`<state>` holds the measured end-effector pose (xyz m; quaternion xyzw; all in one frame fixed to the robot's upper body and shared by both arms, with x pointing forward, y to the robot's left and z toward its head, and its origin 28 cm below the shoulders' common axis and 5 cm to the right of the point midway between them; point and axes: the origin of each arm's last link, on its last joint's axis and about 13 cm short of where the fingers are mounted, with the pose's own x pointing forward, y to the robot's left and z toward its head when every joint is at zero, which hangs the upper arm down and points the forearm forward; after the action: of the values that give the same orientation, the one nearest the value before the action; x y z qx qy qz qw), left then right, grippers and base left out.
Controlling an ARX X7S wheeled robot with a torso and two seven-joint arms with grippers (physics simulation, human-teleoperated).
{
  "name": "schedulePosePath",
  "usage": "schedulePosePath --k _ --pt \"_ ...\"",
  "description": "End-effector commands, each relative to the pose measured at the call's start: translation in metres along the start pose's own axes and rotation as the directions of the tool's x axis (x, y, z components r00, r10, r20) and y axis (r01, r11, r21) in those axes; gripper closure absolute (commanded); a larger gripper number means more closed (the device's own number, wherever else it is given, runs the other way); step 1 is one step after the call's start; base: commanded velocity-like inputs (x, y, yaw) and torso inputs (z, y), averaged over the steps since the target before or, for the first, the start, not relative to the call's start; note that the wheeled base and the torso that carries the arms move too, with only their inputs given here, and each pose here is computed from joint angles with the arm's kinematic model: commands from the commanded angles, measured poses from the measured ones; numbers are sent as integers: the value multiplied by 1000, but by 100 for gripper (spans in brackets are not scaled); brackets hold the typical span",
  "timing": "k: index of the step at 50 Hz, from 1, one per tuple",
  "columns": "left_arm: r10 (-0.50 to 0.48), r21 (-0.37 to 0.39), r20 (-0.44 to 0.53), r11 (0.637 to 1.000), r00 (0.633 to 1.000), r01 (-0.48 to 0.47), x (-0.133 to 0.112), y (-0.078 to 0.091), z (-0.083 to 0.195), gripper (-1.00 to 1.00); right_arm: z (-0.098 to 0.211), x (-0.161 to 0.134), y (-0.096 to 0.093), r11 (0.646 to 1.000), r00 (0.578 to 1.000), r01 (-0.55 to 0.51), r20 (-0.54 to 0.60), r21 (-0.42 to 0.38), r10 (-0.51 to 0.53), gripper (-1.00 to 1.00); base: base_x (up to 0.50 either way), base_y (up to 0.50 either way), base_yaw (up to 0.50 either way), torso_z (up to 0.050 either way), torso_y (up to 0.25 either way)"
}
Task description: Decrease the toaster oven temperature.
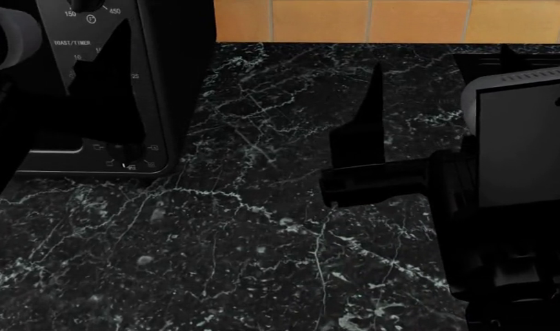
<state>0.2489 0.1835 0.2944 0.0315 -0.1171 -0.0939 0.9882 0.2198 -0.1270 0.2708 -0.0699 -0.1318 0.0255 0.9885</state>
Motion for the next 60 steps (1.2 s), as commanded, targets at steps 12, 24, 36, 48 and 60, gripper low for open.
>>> schedulePosePath --k 12,24,36,48,60 --pt "2 185 -36 983 999 5 23 5 30 -100 -2 3 0 999 1000 7 -4 36 -7 -100 0 0 0 0 0" --pt "16 190 -97 982 995 3 40 8 25 -100 -5 5 0 999 1000 3 -8 49 -3 -100 0 0 0 0 0" --pt "-1 162 -153 986 988 27 50 9 12 -100 -9 5 -2 998 1000 10 -19 56 -9 -100 0 0 0 0 0" --pt "26 190 -159 982 987 5 56 13 9 -100 -16 5 -1 997 1000 6 -26 76 -4 -100 0 0 0 0 0" --pt "52 198 -165 980 985 -18 64 18 4 -100 -19 6 0 996 1000 2 -31 86 0 -100 0 0 0 0 0"
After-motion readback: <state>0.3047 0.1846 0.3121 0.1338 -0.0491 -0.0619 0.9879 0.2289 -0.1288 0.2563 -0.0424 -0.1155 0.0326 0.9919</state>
